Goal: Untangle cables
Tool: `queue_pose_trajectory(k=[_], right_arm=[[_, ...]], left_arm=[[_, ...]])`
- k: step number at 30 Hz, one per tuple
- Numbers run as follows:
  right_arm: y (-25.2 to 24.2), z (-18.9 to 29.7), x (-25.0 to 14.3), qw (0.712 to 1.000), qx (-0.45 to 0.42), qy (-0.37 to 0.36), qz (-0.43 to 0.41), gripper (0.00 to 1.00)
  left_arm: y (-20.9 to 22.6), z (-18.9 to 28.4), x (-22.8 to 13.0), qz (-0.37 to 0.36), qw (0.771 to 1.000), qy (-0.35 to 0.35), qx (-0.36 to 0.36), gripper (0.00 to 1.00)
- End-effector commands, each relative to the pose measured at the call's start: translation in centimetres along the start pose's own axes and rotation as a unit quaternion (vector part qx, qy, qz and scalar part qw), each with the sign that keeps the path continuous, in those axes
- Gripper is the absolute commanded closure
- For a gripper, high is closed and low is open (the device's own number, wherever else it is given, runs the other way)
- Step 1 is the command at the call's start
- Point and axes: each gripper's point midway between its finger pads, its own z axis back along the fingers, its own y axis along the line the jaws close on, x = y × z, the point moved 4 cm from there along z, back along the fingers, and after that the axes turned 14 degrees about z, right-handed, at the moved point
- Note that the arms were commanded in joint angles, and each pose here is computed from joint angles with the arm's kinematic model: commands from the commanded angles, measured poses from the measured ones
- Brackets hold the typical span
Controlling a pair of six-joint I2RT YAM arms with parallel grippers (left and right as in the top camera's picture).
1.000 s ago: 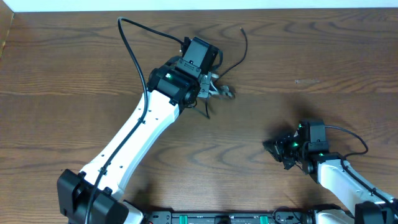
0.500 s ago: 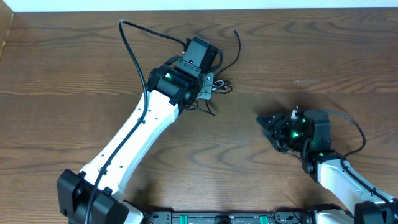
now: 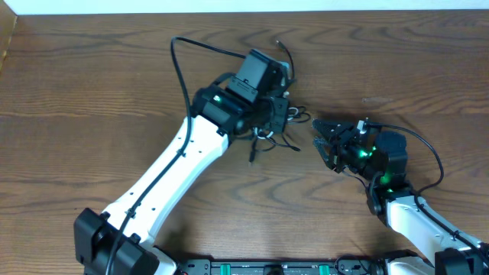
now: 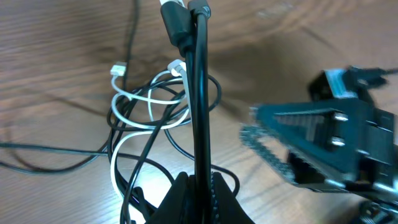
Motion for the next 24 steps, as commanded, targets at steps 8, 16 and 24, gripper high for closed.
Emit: queue_pose_trajectory(k=[8, 16, 24], right_arm=[[-1.6, -0.1, 0.0, 0.998, -0.040, -0.015, -0.036, 0.37], [-2.3, 0.0, 0.4, 0.997, -0.057, -0.030, -0.032, 0.36], [-4.4, 0.4, -0.4, 0.994, -0.108, -0.014, -0.034, 0.76]], left_arm=[[-5.2, 0.5, -2.9, -0.059, 0.997, 0.011, -0.058, 0.92], [-6.8, 0.3, -4.4, -0.080, 0.994, 0.023, -0.069, 0.92], [-6.9, 0.3, -4.5, -0.082, 0.994, 0.023, -0.068, 0.93]])
